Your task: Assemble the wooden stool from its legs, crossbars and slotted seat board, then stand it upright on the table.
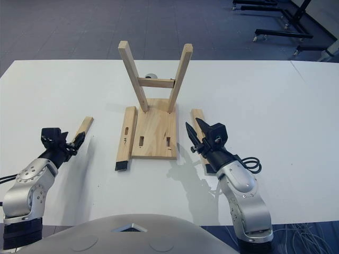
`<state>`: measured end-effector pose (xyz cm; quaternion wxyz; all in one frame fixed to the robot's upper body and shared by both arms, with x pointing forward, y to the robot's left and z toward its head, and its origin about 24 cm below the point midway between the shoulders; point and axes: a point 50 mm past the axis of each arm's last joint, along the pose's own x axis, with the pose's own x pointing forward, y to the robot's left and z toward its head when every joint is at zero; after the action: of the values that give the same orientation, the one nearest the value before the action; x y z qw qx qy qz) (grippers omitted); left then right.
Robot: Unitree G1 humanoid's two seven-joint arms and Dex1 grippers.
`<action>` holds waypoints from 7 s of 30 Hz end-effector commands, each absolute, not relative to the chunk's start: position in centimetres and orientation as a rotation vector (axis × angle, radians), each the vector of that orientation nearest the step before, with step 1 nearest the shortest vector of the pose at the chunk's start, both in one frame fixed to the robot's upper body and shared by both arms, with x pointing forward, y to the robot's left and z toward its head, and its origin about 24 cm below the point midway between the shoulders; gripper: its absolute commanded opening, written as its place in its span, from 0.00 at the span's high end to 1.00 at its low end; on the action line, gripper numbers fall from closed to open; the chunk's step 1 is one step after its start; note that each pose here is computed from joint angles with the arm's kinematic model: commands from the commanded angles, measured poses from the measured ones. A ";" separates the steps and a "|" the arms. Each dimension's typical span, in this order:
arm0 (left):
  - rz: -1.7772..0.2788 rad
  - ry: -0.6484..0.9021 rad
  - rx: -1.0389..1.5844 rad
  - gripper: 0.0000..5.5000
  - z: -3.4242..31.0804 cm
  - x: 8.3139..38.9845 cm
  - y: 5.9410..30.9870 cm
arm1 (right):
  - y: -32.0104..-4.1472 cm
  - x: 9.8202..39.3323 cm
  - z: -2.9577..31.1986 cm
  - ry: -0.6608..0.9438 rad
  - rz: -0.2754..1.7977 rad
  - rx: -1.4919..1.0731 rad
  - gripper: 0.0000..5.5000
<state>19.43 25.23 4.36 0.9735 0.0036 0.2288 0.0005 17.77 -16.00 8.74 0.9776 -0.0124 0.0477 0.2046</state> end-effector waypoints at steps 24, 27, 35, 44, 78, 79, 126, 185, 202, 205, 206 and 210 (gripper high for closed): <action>-0.090 0.934 -0.078 0.70 -1.5 14.3 25.3 | -15.8 18.6 10.4 0.048 0.400 0.058 0.68; -0.095 0.965 -0.089 0.76 -2.1 13.8 25.5 | -15.8 18.6 10.4 0.048 0.398 0.055 0.68; -0.176 0.874 -0.106 0.77 -1.7 14.7 24.9 | -16.1 18.9 10.5 0.032 0.376 0.071 0.68; -0.290 0.134 0.166 0.77 6.0 21.1 22.4 | -15.8 21.1 15.3 -0.054 0.504 0.417 0.68; -0.714 -0.367 0.439 0.77 12.9 22.2 12.9 | -9.1 24.3 17.0 -0.012 0.894 0.773 0.58; -0.715 -0.365 0.438 0.77 12.9 22.2 12.9 | -9.3 24.5 16.9 -0.016 0.889 0.760 0.58; -0.244 -0.054 0.236 0.35 7.1 22.0 24.1 | -20.5 22.4 18.6 -0.128 0.611 0.473 0.93; -0.014 -0.253 0.073 0.35 15.1 23.0 14.5 | -18.4 20.6 11.8 0.142 0.181 -0.003 0.93; -0.048 -0.247 0.077 0.35 14.9 23.3 14.2 | -18.8 20.2 9.5 0.209 0.157 0.021 0.93; -0.054 -0.247 0.077 0.35 14.9 23.4 14.1 | -18.6 20.4 9.7 0.189 0.156 0.025 0.93; -0.056 -0.248 0.077 0.35 14.9 23.4 14.1 | -18.6 20.4 9.8 0.185 0.155 0.025 0.93; -0.062 -0.251 0.077 0.35 14.9 23.5 14.0 | -18.5 20.6 9.9 0.170 0.152 0.024 0.93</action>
<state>23.24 14.16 14.75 0.9918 0.0341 -0.1209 -0.0245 20.63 -18.47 11.16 0.9956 0.0093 0.0482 0.0802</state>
